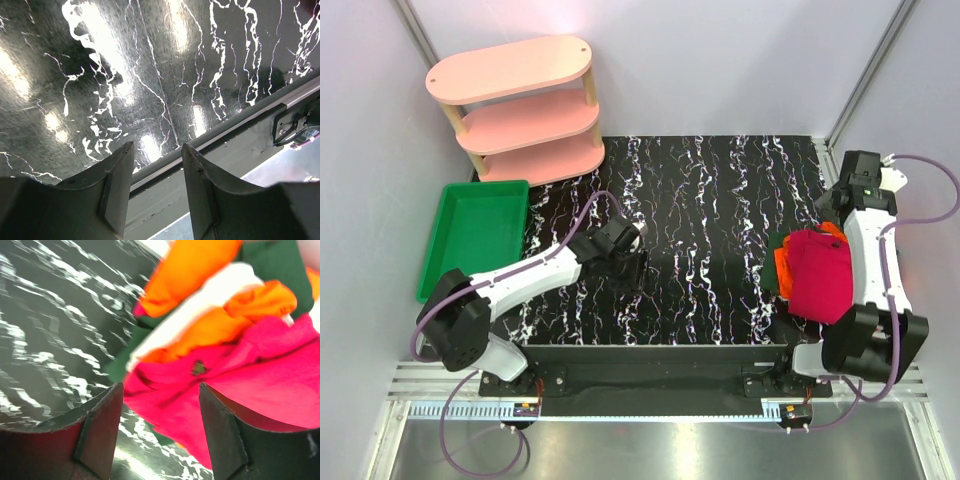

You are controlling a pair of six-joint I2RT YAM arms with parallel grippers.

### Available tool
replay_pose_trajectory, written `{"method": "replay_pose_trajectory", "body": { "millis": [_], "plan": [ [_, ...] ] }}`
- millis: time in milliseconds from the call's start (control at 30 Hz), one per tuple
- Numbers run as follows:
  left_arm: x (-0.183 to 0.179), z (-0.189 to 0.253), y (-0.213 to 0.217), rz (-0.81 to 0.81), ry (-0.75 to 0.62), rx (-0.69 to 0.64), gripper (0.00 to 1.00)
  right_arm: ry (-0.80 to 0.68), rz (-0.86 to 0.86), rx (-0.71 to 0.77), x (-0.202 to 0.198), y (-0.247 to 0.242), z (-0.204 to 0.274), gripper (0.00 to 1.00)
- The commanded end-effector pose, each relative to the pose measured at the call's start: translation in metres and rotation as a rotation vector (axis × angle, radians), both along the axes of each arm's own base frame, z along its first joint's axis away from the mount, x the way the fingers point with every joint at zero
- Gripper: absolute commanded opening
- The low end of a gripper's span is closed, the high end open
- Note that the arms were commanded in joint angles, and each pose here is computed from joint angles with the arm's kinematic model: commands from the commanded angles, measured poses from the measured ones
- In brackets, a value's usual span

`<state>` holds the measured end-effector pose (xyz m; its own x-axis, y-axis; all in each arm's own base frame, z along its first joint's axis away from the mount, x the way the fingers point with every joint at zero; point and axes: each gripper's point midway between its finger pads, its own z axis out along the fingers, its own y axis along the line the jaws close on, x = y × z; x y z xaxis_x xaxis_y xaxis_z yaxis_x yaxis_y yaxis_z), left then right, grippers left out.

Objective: Fold and stack the t-shirts
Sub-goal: Put the neatly folded tshirt into the corner of the board with the right arm

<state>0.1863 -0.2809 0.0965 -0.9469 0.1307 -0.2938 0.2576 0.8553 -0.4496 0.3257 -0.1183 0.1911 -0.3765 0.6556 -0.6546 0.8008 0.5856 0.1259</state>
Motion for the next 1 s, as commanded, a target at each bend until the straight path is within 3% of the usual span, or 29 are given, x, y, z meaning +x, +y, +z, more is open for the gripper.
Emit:
{"method": "replay_pose_trajectory", "body": {
  "millis": [0, 267, 400, 533, 733, 867, 967],
  "plan": [
    [0.001, 0.007, -0.006, 0.010, -0.034, -0.025, 0.48, -0.140, 0.056, -0.066, 0.005, 0.010, 0.048, 0.71],
    [0.002, 0.005, 0.003, 0.046, -0.078, 0.009, 0.49, -0.309, 0.353, -0.012, -0.003, 0.078, 0.085, 0.75],
    [0.003, 0.016, 0.011, 0.070, -0.143, 0.011, 0.51, -0.414, 0.578, 0.021, -0.020, 0.133, 0.096, 0.86],
    [0.005, 0.021, 0.025, 0.097, -0.219, 0.067, 0.52, -0.382, 0.671, 0.009, -0.041, 0.156, 0.070, 0.94],
    [0.011, 0.023, 0.053, 0.159, -0.295, 0.198, 0.52, -0.290, 0.752, -0.029, -0.058, 0.181, 0.028, 0.98],
    [0.016, 0.028, 0.064, 0.190, -0.332, 0.243, 0.52, -0.199, 0.735, -0.165, -0.041, 0.185, 0.015, 0.98],
    [0.022, 0.038, 0.069, 0.206, -0.367, 0.271, 0.52, -0.179, 0.809, -0.229, -0.017, 0.220, 0.019, 0.98]
  ]
}}
